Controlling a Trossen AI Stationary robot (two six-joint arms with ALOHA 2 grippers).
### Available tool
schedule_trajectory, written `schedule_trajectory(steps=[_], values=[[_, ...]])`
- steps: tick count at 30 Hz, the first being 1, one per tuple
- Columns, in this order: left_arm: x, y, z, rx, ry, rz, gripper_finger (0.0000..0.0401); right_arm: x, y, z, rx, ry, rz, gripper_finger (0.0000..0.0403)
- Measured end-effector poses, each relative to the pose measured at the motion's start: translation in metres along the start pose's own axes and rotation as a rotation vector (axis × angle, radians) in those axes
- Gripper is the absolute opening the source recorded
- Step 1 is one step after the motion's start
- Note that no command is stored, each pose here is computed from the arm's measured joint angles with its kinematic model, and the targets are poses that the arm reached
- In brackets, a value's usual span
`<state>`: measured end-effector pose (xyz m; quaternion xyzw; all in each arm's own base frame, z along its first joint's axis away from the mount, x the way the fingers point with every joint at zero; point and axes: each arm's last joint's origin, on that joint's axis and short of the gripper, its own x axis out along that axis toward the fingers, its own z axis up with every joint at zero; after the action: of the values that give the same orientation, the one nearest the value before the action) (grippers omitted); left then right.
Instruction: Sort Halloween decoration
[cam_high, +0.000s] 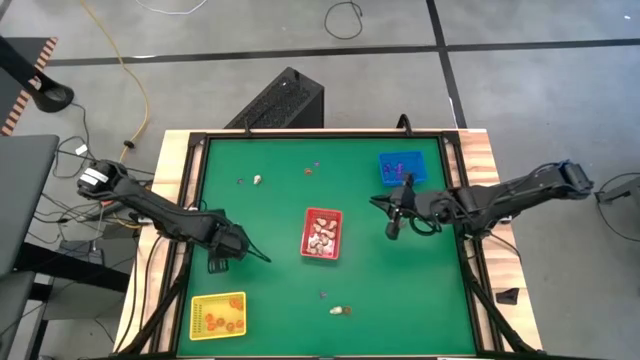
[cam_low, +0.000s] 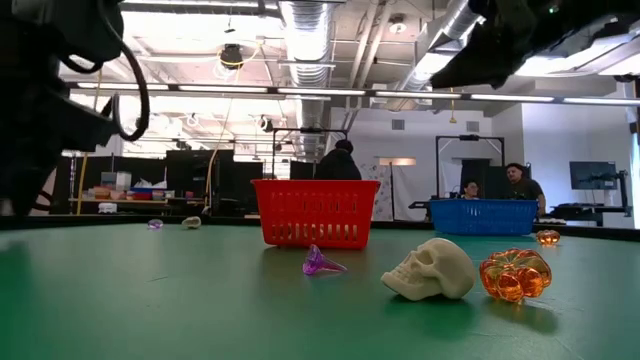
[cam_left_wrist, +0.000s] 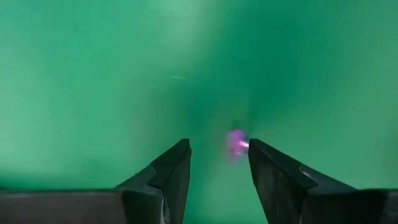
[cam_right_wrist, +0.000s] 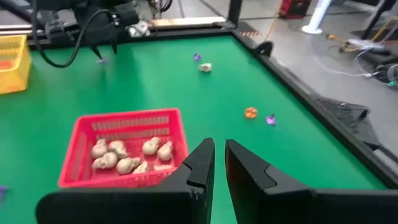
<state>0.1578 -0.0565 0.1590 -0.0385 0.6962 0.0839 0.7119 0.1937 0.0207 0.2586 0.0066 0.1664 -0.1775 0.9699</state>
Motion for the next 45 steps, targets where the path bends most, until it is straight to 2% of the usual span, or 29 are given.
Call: schedule_trajectory(steps=[5,19,33,40,43,45], values=[[0.010,-0.002,-0.003,0.036,0.025,-0.098,0.0145,0.008,0.000,-0.004,-0.008,0.035,0.016,0.0069],[0.020,0.000,-0.009,0.029,0.026,-0.095,0.0091,0.014,0.002,-0.007,-0.019,0.061,0.013,0.0069],[0.012,-0.002,-0.004,0.010,0.027,-0.095,0.0007,0.014,0.002,-0.007,-0.019,0.061,0.013,0.0069],[-0.014,-0.008,0.018,0.016,-0.115,-0.093,0.0001,0.012,0.002,-0.007,-0.018,0.058,0.018,0.0069],[-0.028,-0.008,0.036,0.006,-0.270,-0.080,0.0001,0.004,0.001,-0.005,-0.021,0.052,0.031,0.0069],[-0.035,-0.008,0.053,0.008,-0.439,-0.076,0.0000,-0.002,0.000,-0.003,-0.017,0.038,0.043,0.0069]])
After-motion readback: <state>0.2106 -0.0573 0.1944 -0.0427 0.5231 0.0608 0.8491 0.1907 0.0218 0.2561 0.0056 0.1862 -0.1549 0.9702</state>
